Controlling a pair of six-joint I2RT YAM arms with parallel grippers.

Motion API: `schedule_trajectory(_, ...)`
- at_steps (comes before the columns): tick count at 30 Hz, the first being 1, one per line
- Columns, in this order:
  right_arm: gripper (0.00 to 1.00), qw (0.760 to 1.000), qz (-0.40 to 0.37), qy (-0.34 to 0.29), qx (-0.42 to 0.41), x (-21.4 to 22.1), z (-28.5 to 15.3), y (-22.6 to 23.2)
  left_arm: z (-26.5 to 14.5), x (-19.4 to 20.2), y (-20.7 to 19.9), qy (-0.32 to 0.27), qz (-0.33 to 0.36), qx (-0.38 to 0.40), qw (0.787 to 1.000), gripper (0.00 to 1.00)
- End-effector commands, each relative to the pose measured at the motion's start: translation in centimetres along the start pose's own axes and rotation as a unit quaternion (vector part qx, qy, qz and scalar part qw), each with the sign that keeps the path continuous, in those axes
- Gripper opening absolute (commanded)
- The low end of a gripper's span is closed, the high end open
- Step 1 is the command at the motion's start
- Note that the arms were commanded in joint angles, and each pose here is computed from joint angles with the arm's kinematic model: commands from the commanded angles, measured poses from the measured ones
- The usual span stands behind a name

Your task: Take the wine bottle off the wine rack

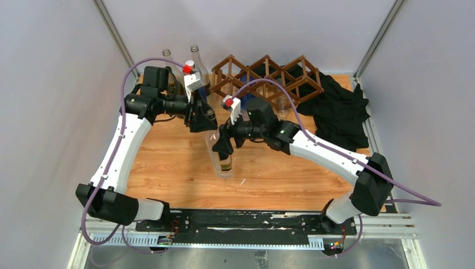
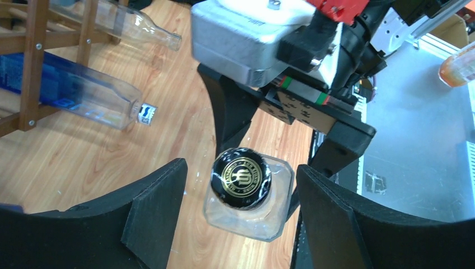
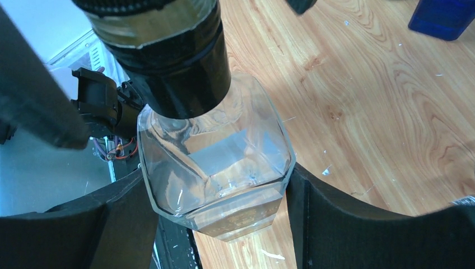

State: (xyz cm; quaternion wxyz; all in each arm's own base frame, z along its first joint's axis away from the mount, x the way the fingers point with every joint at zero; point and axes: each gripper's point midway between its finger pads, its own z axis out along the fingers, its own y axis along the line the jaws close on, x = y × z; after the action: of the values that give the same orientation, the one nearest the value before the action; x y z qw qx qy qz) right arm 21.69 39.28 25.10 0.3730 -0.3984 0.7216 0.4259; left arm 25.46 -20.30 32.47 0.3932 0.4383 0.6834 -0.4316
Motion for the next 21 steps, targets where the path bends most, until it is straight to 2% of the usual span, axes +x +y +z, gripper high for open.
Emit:
schedule_trajectory(1,0.00,0.995,-0.039,-0.086,-0.030,-6.2,-0.5,2.5,-0.2,-0.1,-1.1,-0.013,0.006,0.019,1.000,0.74)
schedule_trajectory(7,0.00,0.994,-0.041,-0.095,-0.029,-6.8,-0.3,2.6,0.3,1.0,0.2,0.002,-0.006,0.006,1.000,0.61)
schedule_trajectory(14,0.00,0.994,-0.040,-0.091,-0.036,-6.7,0.6,2.9,0.6,1.8,1.6,0.018,-0.014,-0.010,1.000,0.50)
schedule_trajectory(18,0.01,0.995,-0.034,-0.087,-0.031,-6.3,1.0,2.5,0.7,1.9,2.4,0.025,-0.013,-0.022,0.999,0.34)
schedule_trajectory(20,0.05,0.996,-0.031,-0.083,-0.024,-5.9,1.2,2.2,0.7,1.8,2.8,0.025,-0.007,-0.029,0.999,0.20)
schedule_trajectory(21,0.12,0.996,-0.029,-0.080,-0.019,-5.7,1.3,1.9,0.7,1.7,3.0,0.025,-0.003,-0.034,0.999,0.13)
